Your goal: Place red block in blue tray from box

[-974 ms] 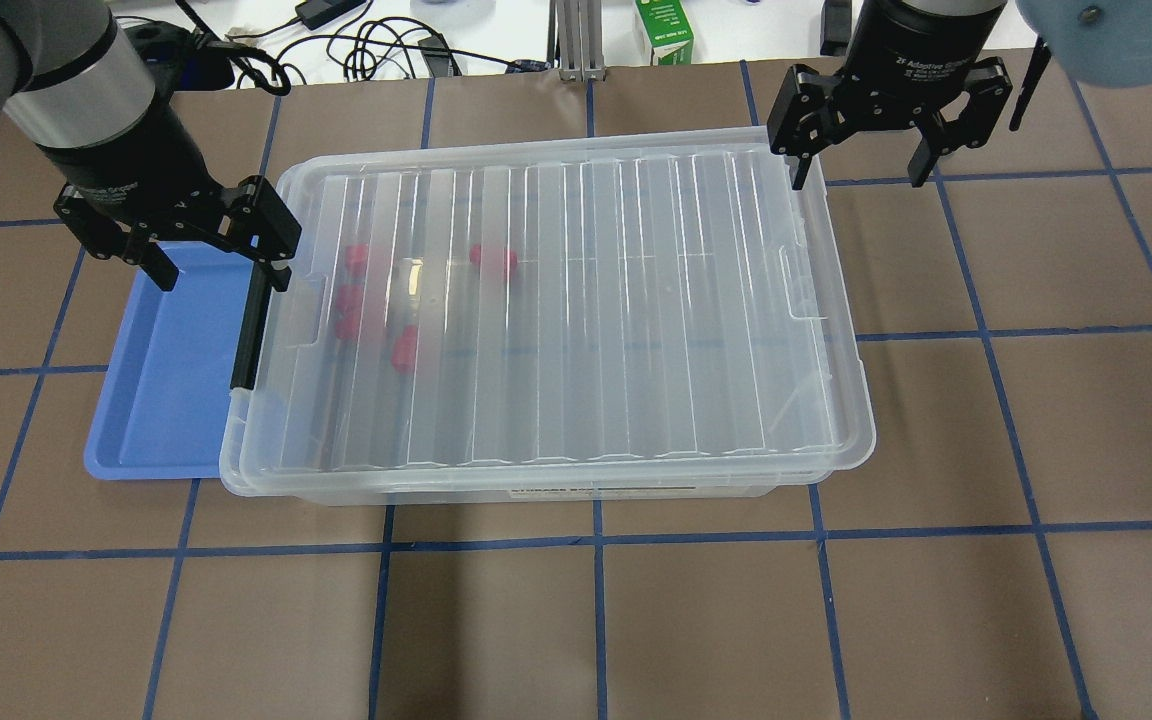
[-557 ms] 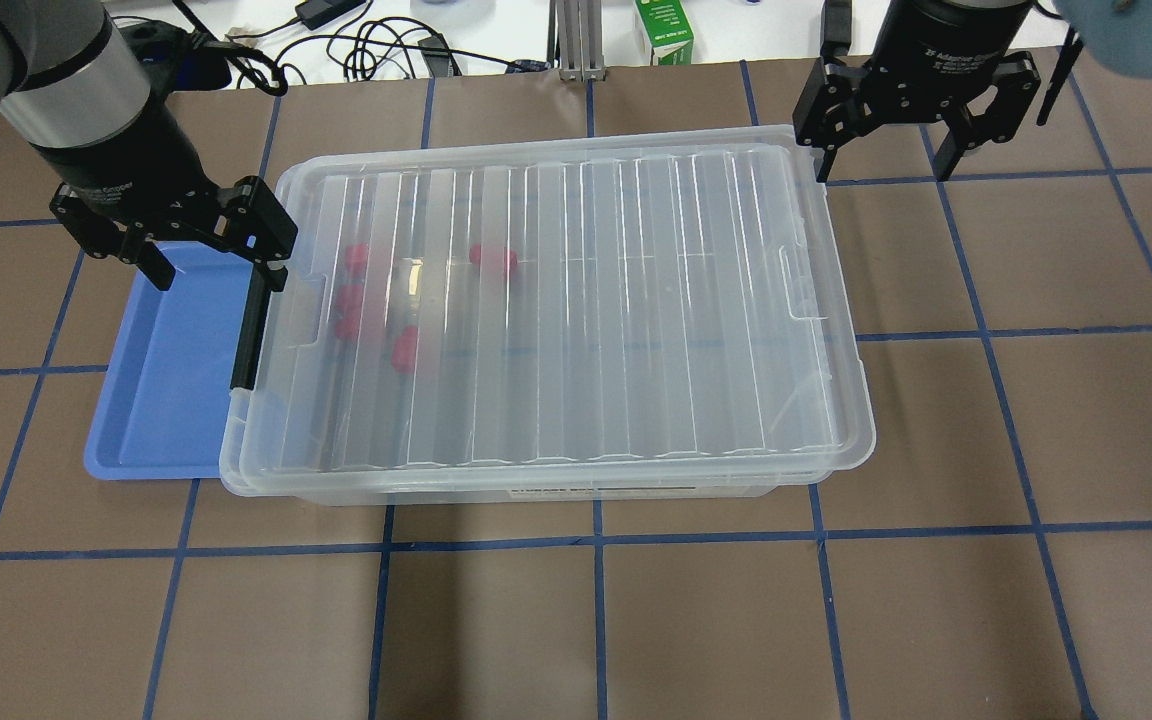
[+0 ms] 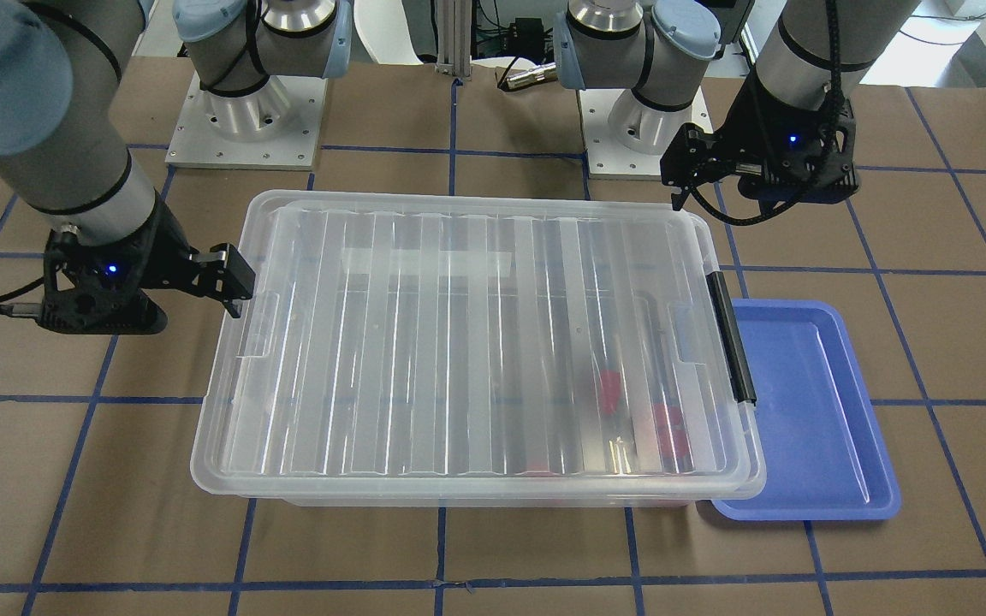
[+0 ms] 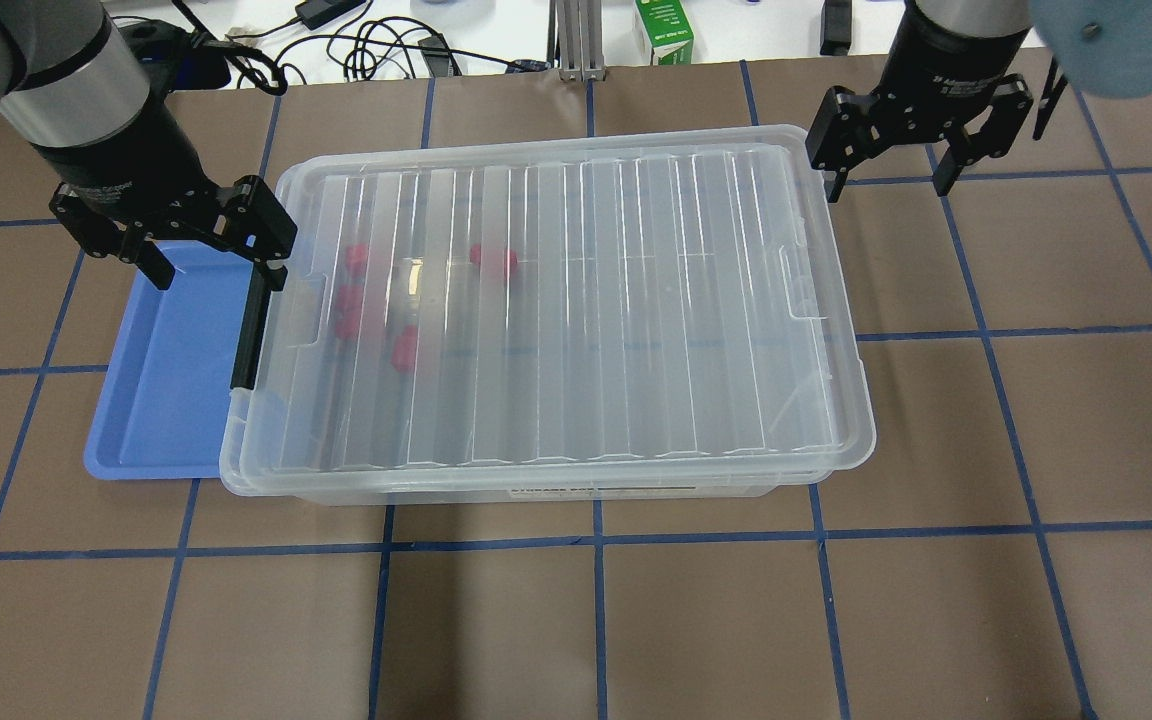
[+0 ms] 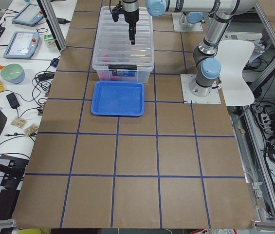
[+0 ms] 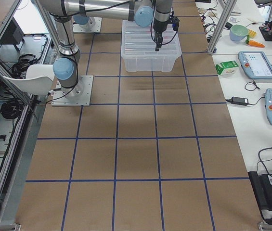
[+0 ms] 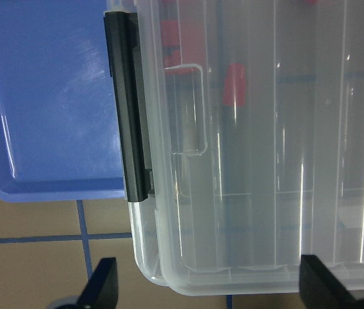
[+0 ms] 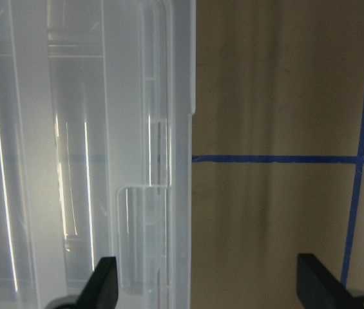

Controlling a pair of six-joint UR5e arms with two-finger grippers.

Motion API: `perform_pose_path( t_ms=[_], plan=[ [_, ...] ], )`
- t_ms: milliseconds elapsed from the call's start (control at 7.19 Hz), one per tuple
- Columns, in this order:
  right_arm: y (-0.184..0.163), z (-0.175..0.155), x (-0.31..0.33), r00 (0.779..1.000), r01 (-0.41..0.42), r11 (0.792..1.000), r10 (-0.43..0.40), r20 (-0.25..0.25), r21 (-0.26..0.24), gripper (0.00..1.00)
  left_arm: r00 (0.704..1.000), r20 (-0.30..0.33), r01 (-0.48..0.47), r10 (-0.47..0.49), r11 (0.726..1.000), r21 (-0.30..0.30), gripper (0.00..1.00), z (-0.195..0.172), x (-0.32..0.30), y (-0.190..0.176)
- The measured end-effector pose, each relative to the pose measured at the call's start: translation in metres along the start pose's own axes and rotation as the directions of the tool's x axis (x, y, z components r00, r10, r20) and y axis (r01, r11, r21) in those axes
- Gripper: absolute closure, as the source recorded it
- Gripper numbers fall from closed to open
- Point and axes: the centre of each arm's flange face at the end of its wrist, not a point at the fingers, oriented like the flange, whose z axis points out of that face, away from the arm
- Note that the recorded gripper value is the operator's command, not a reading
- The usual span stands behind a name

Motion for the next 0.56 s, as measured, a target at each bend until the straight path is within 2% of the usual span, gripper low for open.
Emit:
perform_pose_path(
  t_ms=[278,557],
  plan=[
    [0.004,0.044,0.0,1.0,0.008,1.0,-0.008,-0.002,0.001,0.03,1.0,0.001,-0.001,0.001,1.0,-0.001,0.0,0.0,0.0,0.0],
    [0.008,0.062,0.001,1.0,0.016,1.0,-0.016,-0.01,0.007,0.03,1.0,0.0,-0.001,0.001,1.0,-0.001,0.0,0.0,0.0,0.0]
  ],
)
